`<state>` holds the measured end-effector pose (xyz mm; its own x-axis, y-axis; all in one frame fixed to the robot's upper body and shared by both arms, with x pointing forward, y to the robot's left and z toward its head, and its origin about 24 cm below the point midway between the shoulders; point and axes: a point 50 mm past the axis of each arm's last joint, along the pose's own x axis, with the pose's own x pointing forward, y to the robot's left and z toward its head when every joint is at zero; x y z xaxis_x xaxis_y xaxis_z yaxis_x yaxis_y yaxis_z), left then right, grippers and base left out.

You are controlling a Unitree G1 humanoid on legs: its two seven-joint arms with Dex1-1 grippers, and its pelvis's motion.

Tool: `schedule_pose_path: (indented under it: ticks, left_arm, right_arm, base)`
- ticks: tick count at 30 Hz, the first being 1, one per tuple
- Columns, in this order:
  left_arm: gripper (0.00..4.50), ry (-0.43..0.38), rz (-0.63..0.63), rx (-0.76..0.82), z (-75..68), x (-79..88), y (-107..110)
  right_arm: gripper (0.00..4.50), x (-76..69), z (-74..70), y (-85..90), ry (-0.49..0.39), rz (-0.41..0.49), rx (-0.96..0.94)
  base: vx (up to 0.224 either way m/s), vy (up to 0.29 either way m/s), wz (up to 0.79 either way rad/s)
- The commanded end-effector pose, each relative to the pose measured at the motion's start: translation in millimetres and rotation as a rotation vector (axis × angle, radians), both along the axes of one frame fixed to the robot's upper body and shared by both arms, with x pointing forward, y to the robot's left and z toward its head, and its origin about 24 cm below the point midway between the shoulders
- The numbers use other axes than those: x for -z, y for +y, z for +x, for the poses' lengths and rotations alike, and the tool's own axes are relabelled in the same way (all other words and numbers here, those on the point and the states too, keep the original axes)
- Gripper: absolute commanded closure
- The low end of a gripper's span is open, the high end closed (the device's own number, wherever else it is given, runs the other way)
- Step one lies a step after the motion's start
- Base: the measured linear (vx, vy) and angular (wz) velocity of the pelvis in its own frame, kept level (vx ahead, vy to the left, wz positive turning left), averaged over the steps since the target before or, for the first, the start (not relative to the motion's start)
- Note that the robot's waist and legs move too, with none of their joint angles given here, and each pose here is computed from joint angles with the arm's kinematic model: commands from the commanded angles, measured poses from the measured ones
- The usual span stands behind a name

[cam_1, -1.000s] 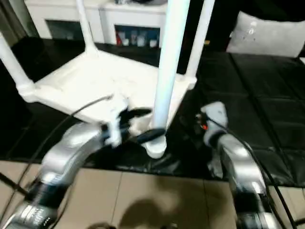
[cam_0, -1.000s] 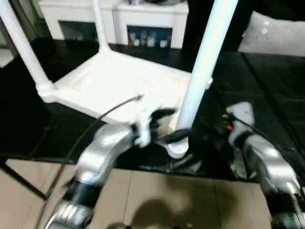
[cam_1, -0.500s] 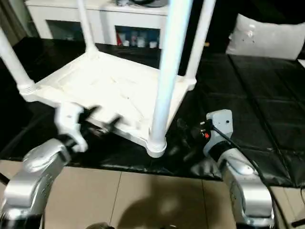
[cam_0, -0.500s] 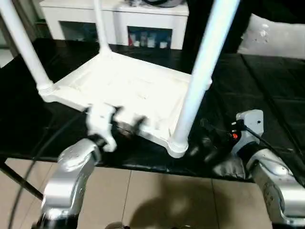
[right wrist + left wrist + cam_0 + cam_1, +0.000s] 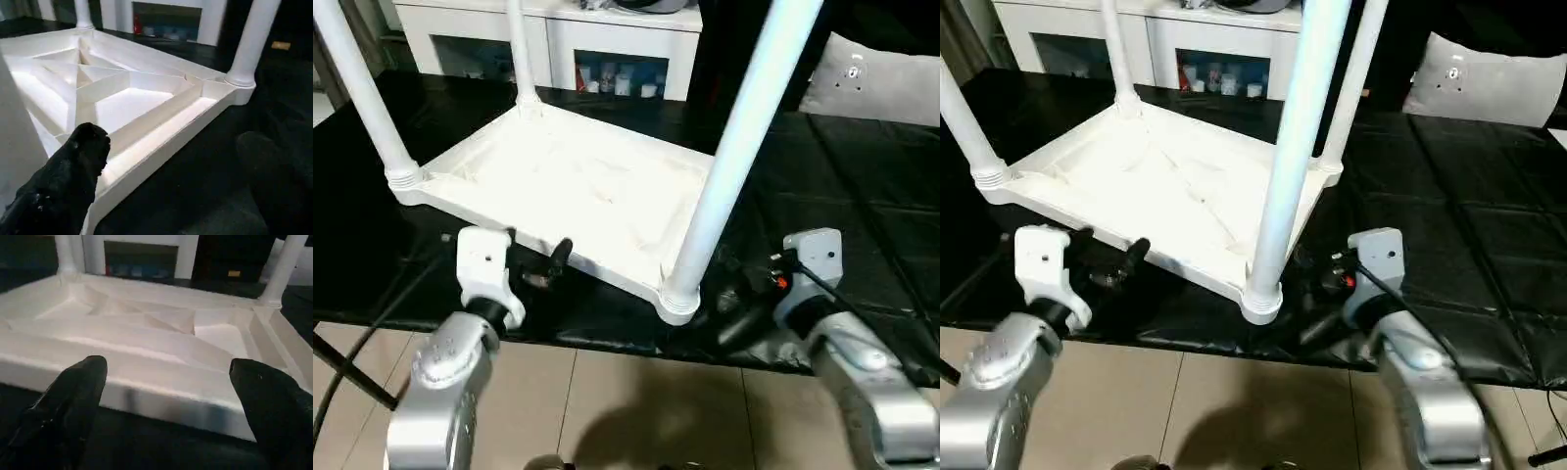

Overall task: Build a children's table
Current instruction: Rotate table base

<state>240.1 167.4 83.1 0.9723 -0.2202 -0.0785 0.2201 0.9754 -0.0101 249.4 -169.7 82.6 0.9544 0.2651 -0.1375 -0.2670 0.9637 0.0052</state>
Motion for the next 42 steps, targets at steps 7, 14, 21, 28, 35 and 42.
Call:
schedule_pose_path:
  ticks: [7, 14, 21, 28, 35, 42]
  left_arm:
    - [0.05, -0.033, -0.022, -0.014, -3.1, -6.7, -0.7]
    - [0.05, -0.033, -0.026, -0.012, -5.7, -5.5, -1.6]
    - [0.05, -0.020, -0.020, -0.009, -7.5, -3.5, -0.3]
    - [0.05, -0.010, -0.021, 0.005, -8.7, -1.6, -4.1]
    - [0.05, -0.003, -0.013, 0.021, -5.3, -1.5, -5.1]
    - [0.05, 0.012, 0.001, 0.042, -3.1, 0.2, -6.2]
  right_arm:
    - [0.00, 1.4, 1.6, -7.9, -0.016, -0.024, -0.033]
    - [0.00, 3.7, -1.0, -5.7, -0.016, -0.044, -0.069]
    - [0.00, 6.9, -4.0, -1.8, 0.001, -0.019, -0.093]
    - [0.00, 7.5, -4.9, -0.2, -0.005, -0.046, -0.111]
    - [0.00, 9.8, -9.6, 2.8, 0.008, -0.054, -0.111]
    - [0.00, 12.3, -8.8, 2.7, 0.018, -0.072, -0.083]
  base:
    - [0.000, 0.000, 0.00]
    - [0.053, 0.004, -0.02]
    - [0.135, 0.006, 0.03]
    - [0.134, 0.009, 0.11]
    - [-0.017, -0.005, 0.01]
    - [-0.107, -0.010, 0.08]
